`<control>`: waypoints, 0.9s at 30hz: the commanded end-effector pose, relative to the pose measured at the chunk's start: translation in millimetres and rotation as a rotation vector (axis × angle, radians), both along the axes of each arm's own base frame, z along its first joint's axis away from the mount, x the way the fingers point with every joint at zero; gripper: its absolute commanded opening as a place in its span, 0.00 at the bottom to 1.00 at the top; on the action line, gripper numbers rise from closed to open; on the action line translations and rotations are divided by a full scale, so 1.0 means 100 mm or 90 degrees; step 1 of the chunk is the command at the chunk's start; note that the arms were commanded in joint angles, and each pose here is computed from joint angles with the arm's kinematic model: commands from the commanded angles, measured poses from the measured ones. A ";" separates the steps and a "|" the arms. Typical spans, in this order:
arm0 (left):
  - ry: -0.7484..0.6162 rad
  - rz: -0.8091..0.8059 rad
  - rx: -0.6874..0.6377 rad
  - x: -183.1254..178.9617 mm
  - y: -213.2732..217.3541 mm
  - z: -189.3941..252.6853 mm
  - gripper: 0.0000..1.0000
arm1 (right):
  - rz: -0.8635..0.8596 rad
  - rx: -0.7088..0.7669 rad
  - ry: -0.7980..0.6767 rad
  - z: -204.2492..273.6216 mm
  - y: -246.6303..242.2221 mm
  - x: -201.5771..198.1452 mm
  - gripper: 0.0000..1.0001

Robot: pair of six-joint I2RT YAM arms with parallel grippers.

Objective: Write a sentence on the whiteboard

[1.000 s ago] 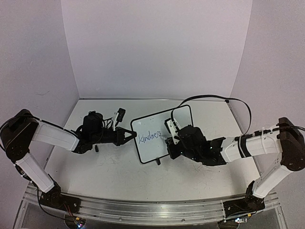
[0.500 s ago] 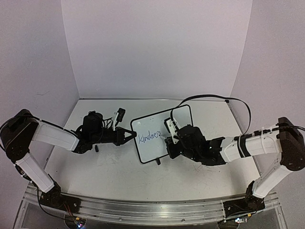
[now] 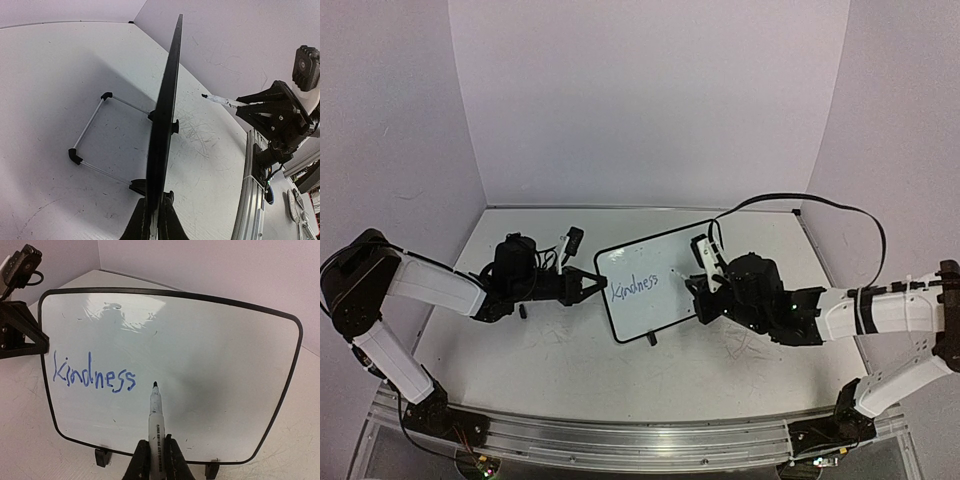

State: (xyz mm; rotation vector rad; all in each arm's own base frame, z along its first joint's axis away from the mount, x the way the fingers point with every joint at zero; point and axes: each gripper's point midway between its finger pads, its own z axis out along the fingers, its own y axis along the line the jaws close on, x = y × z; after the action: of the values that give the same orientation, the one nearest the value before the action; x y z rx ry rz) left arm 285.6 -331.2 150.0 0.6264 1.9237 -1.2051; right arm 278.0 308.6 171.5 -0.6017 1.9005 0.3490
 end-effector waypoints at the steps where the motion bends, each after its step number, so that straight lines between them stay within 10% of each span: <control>1: -0.010 0.001 0.000 -0.01 0.02 0.07 0.00 | 0.038 0.015 -0.032 0.17 0.16 0.05 0.00; 27: -0.006 -0.003 0.003 -0.01 0.00 0.06 0.00 | 0.019 -0.016 -0.019 -0.03 0.18 0.13 0.00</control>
State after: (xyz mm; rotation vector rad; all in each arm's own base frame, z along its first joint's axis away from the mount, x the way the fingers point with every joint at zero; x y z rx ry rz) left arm 285.3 -331.0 150.0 0.6270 1.9249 -1.2044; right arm 281.8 323.6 151.5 -0.7131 1.9102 0.3318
